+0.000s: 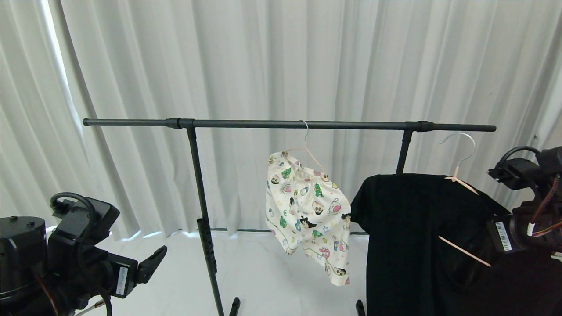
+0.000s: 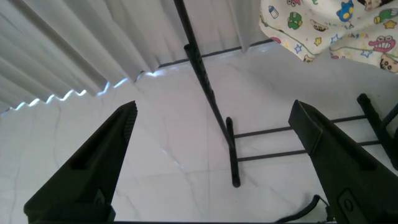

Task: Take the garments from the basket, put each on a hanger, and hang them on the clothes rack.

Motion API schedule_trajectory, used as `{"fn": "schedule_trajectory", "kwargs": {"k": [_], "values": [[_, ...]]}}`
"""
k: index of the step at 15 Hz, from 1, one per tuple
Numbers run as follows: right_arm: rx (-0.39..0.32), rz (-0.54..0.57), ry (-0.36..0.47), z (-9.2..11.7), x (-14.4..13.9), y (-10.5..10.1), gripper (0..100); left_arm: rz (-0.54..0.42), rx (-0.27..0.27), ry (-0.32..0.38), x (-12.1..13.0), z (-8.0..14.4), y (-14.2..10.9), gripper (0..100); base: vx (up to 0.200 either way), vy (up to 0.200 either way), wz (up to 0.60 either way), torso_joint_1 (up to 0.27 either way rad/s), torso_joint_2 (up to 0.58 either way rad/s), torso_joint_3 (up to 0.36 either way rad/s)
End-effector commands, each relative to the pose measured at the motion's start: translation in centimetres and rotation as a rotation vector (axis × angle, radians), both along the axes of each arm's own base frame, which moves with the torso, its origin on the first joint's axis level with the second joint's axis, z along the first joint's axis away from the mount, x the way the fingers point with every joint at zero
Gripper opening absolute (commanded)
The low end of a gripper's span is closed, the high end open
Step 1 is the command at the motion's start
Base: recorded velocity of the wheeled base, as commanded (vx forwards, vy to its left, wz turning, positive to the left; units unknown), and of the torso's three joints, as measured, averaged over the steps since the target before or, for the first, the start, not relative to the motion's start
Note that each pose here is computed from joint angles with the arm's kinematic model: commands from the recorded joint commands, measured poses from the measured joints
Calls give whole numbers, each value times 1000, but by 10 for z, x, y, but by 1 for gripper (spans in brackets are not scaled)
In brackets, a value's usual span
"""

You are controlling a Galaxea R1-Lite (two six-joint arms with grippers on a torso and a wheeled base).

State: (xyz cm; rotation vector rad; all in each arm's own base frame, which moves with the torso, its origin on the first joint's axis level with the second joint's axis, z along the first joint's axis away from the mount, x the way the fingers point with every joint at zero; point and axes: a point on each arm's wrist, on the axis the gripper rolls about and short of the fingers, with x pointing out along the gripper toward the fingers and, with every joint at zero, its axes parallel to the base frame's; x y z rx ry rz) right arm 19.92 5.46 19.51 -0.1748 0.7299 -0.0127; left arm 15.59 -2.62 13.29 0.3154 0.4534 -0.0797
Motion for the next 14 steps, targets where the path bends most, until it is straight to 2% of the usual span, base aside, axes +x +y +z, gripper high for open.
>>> {"fn": "schedule_trajectory", "kwargs": {"k": [1,4,9,14], "values": [[-1,11,5,0,7,4,0,-1,1,0,0,0,0,100,200,0,0,2,2,-2],[-8,14,7,1,22,12,0,-3,3,0,0,0,0,100,200,0,0,2,4,2],[2,26,-39,12,44,24,0,-18,1,-5,0,1,-3,100,200,0,0,3,3,0],[-3,45,-39,11,45,31,0,-22,3,-5,0,1,-3,100,200,0,0,3,2,1]]}}
